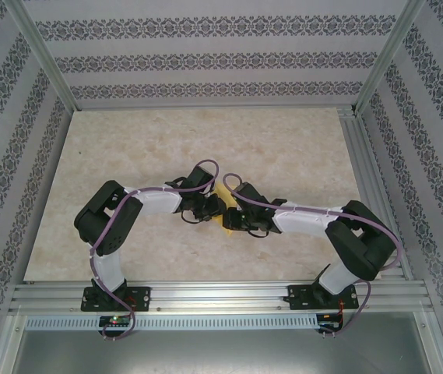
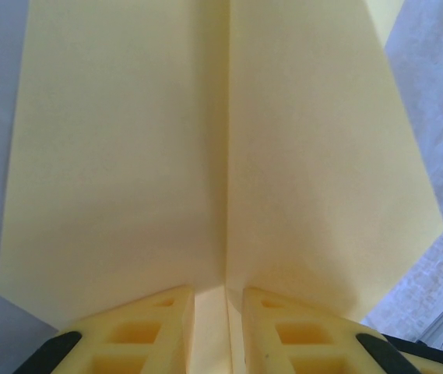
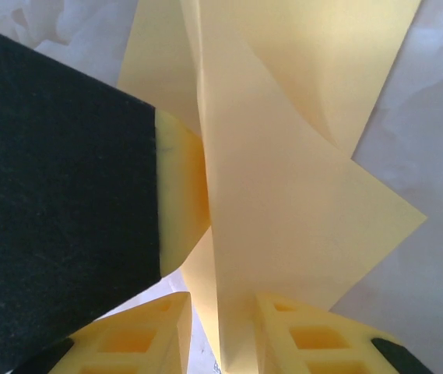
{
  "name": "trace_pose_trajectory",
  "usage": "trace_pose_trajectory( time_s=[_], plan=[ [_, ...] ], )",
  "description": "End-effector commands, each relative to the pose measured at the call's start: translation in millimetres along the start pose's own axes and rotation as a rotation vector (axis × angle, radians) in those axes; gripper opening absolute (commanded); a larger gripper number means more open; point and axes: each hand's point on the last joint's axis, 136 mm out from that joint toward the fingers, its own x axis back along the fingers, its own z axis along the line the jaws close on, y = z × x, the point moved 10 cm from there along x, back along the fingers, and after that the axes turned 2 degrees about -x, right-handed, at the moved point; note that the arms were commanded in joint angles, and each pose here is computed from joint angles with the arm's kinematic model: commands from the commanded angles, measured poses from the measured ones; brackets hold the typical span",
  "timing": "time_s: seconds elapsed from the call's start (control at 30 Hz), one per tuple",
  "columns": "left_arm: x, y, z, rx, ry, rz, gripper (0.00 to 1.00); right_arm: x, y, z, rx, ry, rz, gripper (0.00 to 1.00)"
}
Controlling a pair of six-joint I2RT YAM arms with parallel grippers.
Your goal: Fold a paper plane with a square sheet of paper (fold left side to right side)
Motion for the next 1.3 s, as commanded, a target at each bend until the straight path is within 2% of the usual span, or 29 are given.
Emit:
trace_pose_trajectory(
  time_s=[0.0, 0.27, 0.63, 0.87, 1.27],
  plan=[
    [-2.6, 1.2, -0.1, -0.001, 0.023, 0.001, 0.25, -2.8, 3.4, 5.6, 0.037, -0.03, -0.02, 0.27],
    [-2.2, 0.1, 1.2, 0.004, 0.024, 0.0, 0.25, -7.9, 6.2, 8.3, 0.068, -0.059, -0.024, 0.27],
    [-1.6, -0.7, 2.7, 0.011, 0.028, -0.004, 0.25, -11.1, 7.5, 17.0, 0.119, -0.058, -0.035, 0.14],
    [1.0, -1.1, 2.0, 0.01, 0.026, -0.012, 0.26, -6.9, 8.0, 17.4, 0.131, -0.045, -0.053, 0.09],
    [-5.8, -2.7, 10.3, 0.024, 0.049, 0.001, 0.26, -10.7, 5.8, -4.7, 0.048, 0.113, -0.065, 0.08]
  ],
)
